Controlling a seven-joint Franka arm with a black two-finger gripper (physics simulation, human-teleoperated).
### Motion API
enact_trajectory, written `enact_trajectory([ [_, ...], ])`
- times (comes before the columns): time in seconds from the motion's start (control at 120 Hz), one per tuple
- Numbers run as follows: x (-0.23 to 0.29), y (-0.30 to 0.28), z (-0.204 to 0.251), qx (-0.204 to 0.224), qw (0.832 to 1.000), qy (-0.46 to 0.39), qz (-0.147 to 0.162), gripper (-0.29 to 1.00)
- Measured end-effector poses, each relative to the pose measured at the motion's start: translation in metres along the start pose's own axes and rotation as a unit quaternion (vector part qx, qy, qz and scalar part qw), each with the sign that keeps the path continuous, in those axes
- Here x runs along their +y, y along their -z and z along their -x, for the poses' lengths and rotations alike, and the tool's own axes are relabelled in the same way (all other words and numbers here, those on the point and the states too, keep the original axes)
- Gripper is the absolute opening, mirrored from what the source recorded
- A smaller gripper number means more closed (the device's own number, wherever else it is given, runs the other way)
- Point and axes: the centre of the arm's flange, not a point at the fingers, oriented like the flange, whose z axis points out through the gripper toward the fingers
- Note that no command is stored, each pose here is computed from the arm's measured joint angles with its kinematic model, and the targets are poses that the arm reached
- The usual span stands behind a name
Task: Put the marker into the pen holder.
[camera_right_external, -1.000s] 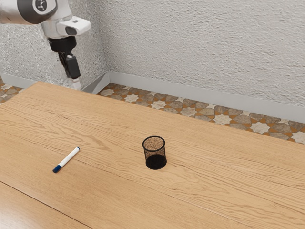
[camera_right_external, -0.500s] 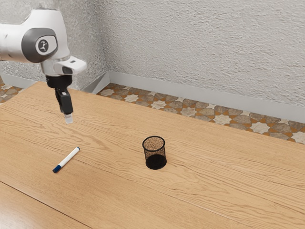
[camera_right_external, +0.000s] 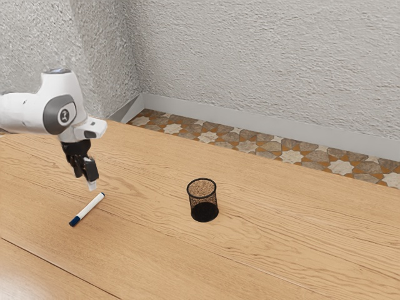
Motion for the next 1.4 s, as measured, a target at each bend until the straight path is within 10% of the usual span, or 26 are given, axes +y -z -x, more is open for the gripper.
enact_trajectory([
  [0.283, -0.047, -0.055, 0.000, 0.023, 0.999, 0.049, 0.001, 0.42],
  [0.95, -0.065, -0.115, -0.031, 0.052, 0.997, 0.061, 0.004, 0.27],
  [1.4, -0.048, -0.033, -0.043, 0.107, 0.994, 0.020, -0.020, -0.07],
])
